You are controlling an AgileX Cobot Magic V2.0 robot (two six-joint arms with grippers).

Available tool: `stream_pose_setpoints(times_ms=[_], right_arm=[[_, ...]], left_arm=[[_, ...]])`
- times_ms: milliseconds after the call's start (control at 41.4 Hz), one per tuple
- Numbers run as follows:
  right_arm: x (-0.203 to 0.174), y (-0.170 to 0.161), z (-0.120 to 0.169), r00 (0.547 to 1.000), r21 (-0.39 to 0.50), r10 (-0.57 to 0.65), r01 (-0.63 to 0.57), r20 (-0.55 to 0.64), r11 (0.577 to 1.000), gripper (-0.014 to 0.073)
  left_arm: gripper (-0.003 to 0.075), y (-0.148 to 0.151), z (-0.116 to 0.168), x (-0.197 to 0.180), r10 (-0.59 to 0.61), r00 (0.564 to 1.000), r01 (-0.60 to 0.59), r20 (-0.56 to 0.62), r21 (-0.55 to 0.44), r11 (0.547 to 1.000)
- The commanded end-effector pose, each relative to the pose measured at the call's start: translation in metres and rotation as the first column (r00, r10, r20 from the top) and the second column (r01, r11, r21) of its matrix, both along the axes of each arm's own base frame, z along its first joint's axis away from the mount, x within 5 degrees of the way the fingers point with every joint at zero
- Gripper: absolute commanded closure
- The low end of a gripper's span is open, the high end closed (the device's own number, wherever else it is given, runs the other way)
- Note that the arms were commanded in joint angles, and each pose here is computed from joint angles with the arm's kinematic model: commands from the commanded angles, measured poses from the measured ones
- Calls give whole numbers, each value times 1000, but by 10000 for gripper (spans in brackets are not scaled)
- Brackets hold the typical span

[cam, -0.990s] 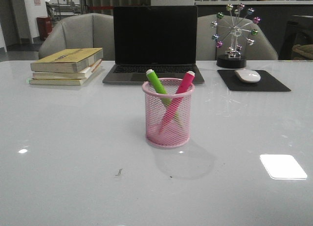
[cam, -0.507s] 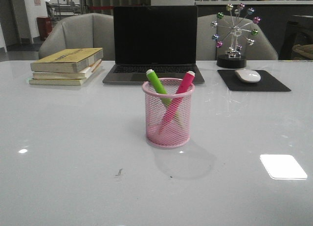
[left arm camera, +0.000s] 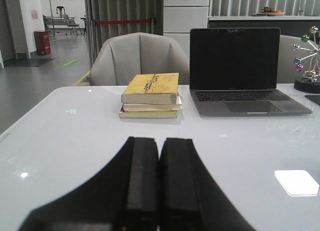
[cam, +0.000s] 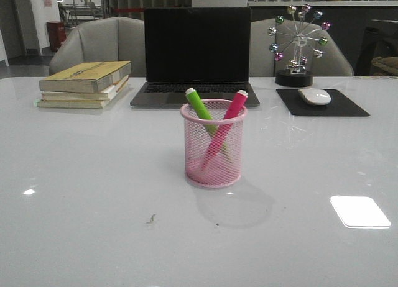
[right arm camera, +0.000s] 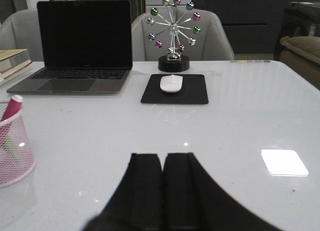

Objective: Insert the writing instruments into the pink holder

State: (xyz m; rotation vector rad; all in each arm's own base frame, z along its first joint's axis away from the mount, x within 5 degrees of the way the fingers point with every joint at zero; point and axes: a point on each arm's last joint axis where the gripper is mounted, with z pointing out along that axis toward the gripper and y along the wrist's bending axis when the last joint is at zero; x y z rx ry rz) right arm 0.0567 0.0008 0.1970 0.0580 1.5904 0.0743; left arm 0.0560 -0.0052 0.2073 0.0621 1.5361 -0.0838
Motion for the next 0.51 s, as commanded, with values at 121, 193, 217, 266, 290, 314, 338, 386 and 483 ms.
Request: stream_pose_setpoints(times_ms=[121,193,217,266,290,314,338,386,483], right_arm=[[-3,-2,17,982,-9,-23,26,189,1000,525],[-3,-2,17,981,-9,-23,26,193,1000,525],[-3,-2,17,980,-9,-24,26,195,1000,525],[-3,-2,17,980,-9,-24,26,197,1000,525],[-3,-2,18,980,-9,-24,26,199,1000,525],[-3,-2,17,980,-9,-24,26,198,1000,525],[-3,-2,17,980,-9,-24,26,196,1000,525],[-3,-2,17,980,-9,-24,26,196,1000,525],[-3,-2,17,980,-9,-24,26,196,1000,525]], left_arm=[[623,0,7,-2,-6,995,7,97,-15,1000],[623,0,7,-2,-6,995,7,97,-15,1000],[623,0,7,-2,-6,995,7,97,-15,1000],[623,0,7,-2,-6,995,7,97,-15,1000],[623,0,7,-2,-6,995,7,97,-15,1000],[623,0,7,-2,-6,995,7,97,-15,1000],[623,0,7,-2,-6,995,7,97,-15,1000],[623,0,7,-2,-6,995,7,97,-15,1000],[623,0,7,-2,-6,995,7,97,-15,1000]])
